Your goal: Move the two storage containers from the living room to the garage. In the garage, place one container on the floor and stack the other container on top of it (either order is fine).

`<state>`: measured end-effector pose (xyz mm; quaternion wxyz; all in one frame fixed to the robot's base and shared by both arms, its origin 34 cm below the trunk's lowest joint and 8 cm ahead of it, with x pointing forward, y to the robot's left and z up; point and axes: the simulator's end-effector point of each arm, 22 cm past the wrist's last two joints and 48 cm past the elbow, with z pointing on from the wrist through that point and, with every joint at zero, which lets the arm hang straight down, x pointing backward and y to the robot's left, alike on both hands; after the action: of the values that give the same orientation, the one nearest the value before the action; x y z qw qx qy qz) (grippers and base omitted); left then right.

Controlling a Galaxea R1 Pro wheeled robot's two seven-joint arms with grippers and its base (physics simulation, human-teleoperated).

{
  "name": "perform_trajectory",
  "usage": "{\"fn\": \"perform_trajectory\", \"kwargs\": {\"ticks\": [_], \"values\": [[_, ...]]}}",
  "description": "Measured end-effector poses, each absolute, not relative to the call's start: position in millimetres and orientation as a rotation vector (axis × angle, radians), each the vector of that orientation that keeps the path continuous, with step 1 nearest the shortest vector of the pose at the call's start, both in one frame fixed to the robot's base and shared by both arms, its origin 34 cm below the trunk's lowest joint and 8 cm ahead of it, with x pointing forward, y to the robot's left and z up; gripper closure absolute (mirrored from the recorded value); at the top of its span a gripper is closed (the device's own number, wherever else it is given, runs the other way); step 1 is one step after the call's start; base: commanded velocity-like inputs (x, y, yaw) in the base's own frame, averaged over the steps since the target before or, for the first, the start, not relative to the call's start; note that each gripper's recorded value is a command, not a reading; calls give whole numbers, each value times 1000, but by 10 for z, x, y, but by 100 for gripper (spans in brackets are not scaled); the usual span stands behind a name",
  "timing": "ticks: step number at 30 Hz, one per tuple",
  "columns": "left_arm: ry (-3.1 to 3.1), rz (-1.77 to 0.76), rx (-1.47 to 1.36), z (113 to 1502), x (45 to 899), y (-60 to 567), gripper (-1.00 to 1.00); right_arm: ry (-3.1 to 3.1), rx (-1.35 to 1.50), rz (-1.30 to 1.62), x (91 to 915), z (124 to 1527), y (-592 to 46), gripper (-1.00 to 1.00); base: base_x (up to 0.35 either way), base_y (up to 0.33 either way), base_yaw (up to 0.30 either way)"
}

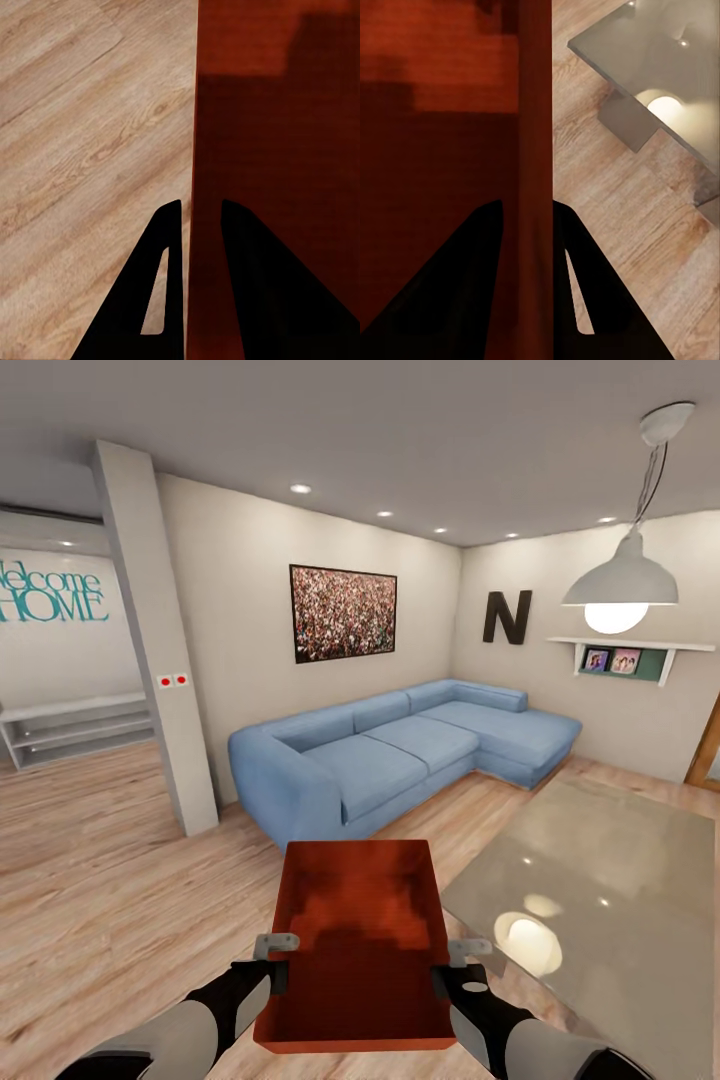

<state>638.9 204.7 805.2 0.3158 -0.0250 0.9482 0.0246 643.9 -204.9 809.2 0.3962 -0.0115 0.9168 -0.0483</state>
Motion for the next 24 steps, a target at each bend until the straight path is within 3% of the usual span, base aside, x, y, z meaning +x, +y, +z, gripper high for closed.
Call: {"fn": "perform_trajectory", "kwargs": {"ticks": [7, 24], "values": [[2499, 65, -66, 8046, 6386, 2046, 100, 2325, -30, -122, 6438, 8087, -2051, 100, 0, 0, 20], [2498, 66, -68, 8049, 6385, 2030, 100, 2325, -31, -121, 6442, 8087, -2066, 100, 0, 0, 255]]}}
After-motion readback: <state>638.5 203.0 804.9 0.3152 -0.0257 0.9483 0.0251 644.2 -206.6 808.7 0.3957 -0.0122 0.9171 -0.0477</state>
